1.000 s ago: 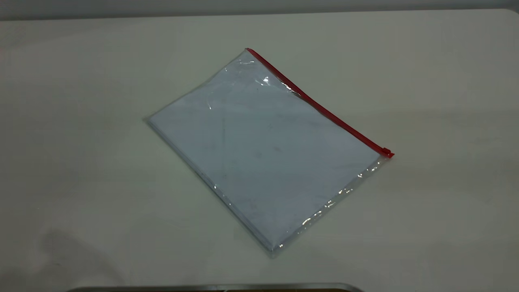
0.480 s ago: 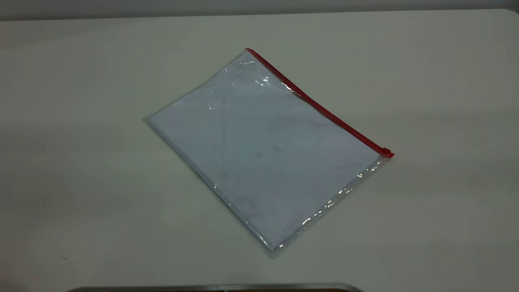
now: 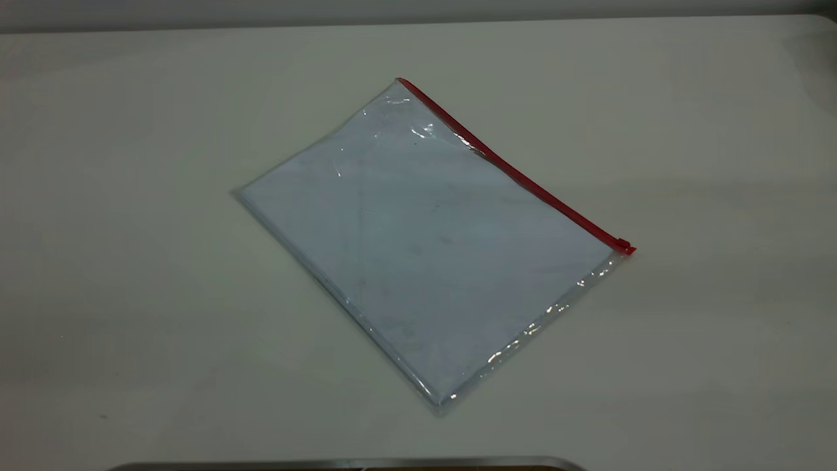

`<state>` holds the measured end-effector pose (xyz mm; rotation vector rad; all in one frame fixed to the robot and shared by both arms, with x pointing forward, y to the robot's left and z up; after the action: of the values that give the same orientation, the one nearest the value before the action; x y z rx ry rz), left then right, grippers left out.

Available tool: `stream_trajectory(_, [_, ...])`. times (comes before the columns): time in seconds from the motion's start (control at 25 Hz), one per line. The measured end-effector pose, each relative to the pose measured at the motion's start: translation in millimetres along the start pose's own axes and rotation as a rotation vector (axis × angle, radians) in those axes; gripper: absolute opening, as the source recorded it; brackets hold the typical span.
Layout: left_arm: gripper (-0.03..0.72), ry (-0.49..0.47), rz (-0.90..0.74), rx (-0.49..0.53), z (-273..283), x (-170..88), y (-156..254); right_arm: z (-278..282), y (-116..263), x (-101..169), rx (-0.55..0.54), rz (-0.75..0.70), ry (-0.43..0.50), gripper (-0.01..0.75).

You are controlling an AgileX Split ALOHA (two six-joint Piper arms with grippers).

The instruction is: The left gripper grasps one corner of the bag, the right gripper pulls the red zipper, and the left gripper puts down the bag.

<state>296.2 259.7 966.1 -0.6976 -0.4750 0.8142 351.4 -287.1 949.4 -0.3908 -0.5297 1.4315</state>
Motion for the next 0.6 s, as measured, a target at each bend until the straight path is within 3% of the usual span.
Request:
stream_trajectory(0.12, [0.511,-0.072,0.046,-0.063,8,3,2,6,-1,-2,-0.052,-0.016,0.004,0.402])
stream_trajectory(0.36, [0.511,-0.339,0.282,-0.012,11,24,10,30,-1,-4,-0.244,-0.032,-0.004,0.402])
stream_trajectory(0.52, [0.511,-0.396,0.333,-0.001,12,28,12,51,4,-3,-0.414,-0.024,-0.027,0.402])
stream_trajectory(0.6, [0.511,-0.398,0.335,0.000,12,28,12,54,7,-2,-0.421,-0.017,-0.034,0.402])
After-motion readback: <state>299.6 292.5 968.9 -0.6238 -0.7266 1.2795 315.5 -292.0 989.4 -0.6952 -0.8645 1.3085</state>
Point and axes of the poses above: a point on each arm's last joint axis where the gripper is mounted, z pointing back along that axis away from the gripper, x along the wrist's bending axis when the last joint is at zero, y = z × x, the point moved 10 cm from there along -z, pointing out along that axis toward the gripper, and after that the axes turned 12 degrees about -z, right-handed, at the moved point
